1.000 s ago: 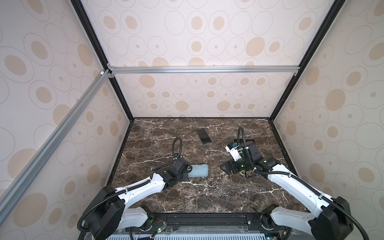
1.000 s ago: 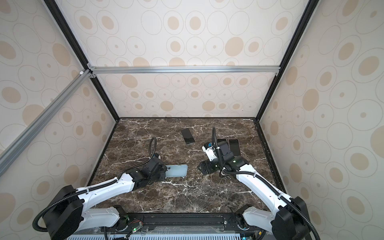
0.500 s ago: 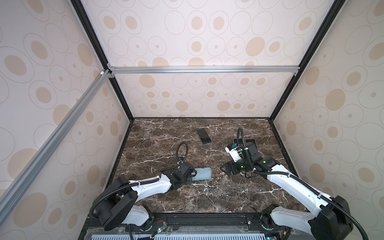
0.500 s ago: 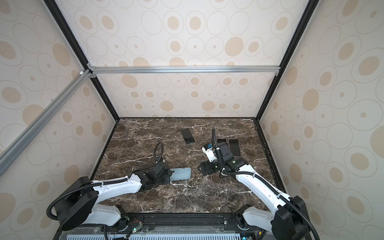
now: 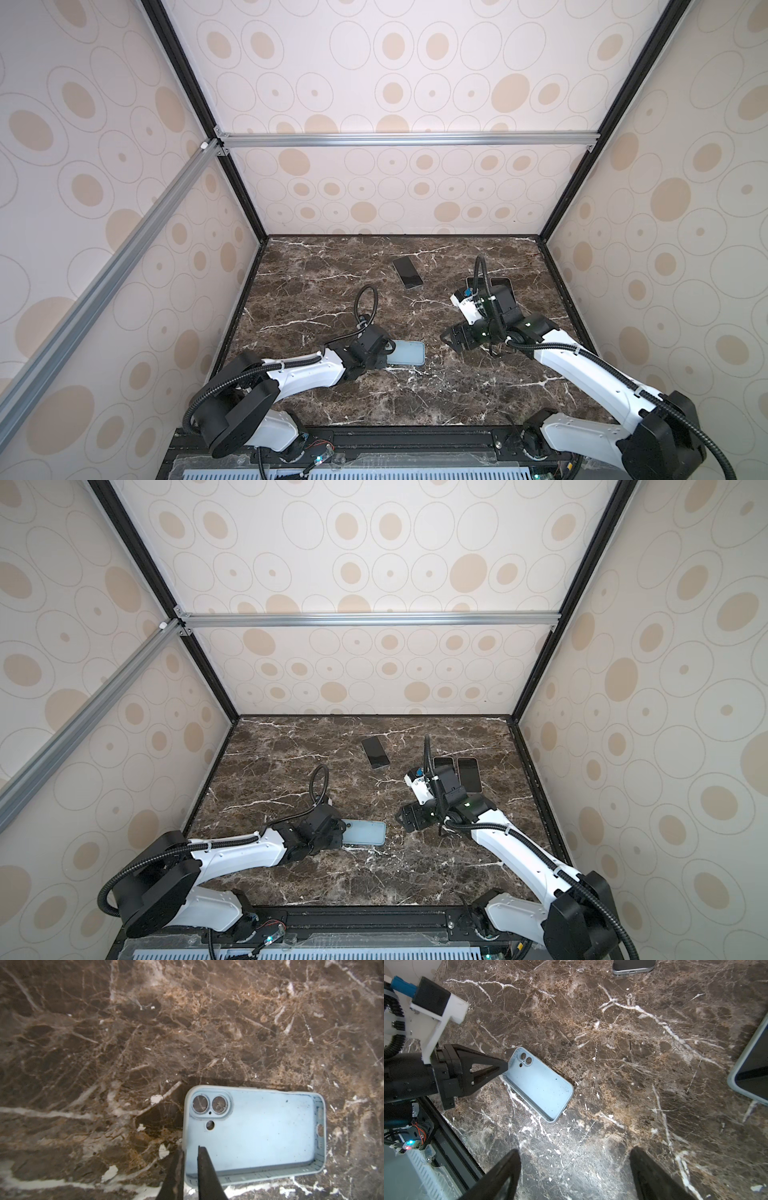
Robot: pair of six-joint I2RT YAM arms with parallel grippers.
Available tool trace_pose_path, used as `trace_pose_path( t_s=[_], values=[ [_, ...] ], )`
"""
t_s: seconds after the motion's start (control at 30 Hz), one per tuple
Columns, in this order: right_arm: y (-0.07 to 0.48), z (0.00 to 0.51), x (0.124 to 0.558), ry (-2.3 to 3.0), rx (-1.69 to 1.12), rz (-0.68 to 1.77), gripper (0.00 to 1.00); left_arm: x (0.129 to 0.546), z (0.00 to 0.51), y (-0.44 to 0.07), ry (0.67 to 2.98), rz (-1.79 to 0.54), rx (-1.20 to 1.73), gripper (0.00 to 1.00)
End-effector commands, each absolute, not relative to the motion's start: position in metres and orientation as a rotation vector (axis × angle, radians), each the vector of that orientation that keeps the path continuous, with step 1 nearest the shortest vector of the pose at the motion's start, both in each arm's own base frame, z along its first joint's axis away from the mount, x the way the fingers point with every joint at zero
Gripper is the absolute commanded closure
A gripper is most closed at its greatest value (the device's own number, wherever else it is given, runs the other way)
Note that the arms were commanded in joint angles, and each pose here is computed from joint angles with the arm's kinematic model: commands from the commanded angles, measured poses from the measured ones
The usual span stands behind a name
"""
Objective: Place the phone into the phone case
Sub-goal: 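Lower the light-blue case flat near the table centre and open the left gripper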
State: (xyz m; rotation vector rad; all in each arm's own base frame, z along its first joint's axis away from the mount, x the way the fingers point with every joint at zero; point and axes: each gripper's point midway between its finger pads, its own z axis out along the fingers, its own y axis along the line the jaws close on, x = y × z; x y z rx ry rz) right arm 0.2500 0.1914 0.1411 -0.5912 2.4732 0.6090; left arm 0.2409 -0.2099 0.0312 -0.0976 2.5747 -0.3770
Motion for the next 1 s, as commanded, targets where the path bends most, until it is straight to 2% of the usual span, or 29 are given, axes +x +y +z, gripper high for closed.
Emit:
trace_pose_path(
  t_s=[0.0,0.1,0.27,0.33,0.43,0.97],
  values=[
    [0.191,0.136,0.246,2.494,-0.591,0.597,0.15,0.24,0.037,-0.218,2.554,-0.437,-0.089,0.79],
    [0.19,0.136,0.245,2.498,-0.59,0.596,0.15,0.238,0.036,-0.22,2.558,-0.456,-0.082,0.75],
    [0.19,0.136,0.245,2.502,-0.588,0.594,0.15,0.241,0.037,-0.213,2.555,-0.389,-0.063,0.57],
    [0.189,0.135,0.244,2.506,-0.588,0.59,0.14,0.242,0.035,-0.21,2.565,-0.345,-0.047,0.54],
    [0.189,0.134,0.244,2.509,-0.584,0.586,0.14,0.241,0.031,-0.21,2.586,-0.315,-0.016,0.53],
    [0.187,0.128,0.247,2.536,-0.554,0.565,0.15,0.22,0.013,-0.253,2.689,-0.572,0.172,0.53]
  ],
)
